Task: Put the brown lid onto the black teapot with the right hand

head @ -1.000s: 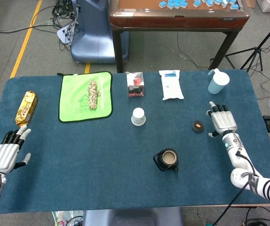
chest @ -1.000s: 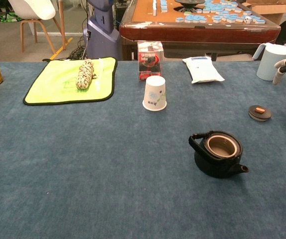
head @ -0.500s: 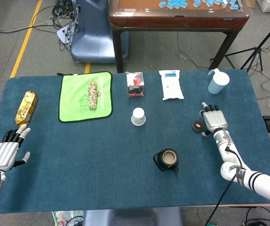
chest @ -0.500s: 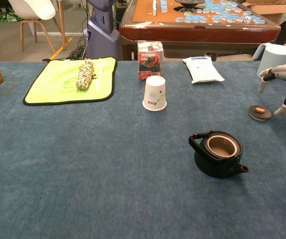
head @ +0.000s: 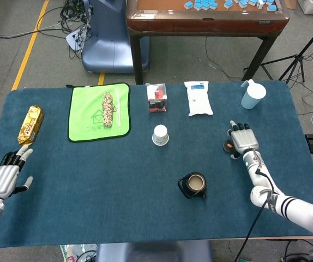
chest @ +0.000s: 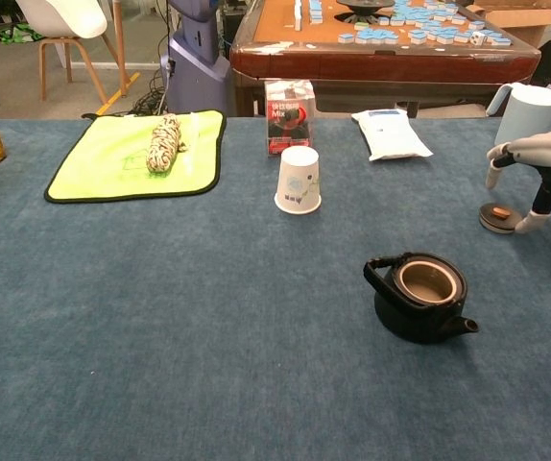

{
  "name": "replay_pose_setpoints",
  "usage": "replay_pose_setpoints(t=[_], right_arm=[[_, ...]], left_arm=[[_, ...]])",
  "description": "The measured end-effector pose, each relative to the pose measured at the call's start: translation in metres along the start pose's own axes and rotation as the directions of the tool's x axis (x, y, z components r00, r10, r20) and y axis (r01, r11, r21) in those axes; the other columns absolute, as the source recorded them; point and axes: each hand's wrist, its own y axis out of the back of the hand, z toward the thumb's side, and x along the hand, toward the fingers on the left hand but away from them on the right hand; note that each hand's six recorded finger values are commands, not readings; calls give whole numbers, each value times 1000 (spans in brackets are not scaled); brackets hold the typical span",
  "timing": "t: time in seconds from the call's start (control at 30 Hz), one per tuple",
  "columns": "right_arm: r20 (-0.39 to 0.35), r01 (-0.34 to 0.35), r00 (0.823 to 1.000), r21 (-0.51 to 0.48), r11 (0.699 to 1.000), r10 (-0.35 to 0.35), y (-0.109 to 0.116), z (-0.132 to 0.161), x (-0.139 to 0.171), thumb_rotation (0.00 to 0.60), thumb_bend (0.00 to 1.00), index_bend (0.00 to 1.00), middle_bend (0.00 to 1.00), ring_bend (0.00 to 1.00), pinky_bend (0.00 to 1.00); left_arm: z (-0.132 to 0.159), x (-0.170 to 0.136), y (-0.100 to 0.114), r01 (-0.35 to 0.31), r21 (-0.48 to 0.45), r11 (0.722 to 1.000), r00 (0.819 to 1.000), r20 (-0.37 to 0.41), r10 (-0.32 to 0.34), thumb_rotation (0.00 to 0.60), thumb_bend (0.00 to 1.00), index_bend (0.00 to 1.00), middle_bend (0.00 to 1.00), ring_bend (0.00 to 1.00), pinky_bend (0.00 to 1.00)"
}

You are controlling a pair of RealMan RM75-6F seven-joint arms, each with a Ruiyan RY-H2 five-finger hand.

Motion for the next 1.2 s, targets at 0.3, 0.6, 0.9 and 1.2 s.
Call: replay_pose_setpoints(t=[0.3, 0.6, 0.9, 1.2], right_arm=[[5, -11, 1000, -12, 1000, 11, -6, -2, -4, 600, 165, 261, 0, 0, 0], [0, -16, 1000, -18, 1000, 16, -9, -2, -10, 600, 165, 261, 0, 0, 0], [-6, -20, 1000, -20, 1000, 20, -11, 1, -14, 600, 165, 262, 0, 0, 0], [-4, -27, 1000, -26, 999, 27, -13, 1, -17, 600, 165, 292, 0, 0, 0]], left_arm=[[-1, -1, -1, -2, 3, 1000, 1000, -3, 2, 600, 385, 0, 0, 0, 0], [-1, -2, -1, -2, 3, 1000, 1000, -3, 2, 600, 385, 0, 0, 0, 0], [-2, -1, -2, 0, 3, 1000, 1000, -6, 0, 600, 385, 0, 0, 0, 0], [-4, 0, -4, 3, 6, 1000, 1000, -12, -3, 600, 385, 0, 0, 0, 0]])
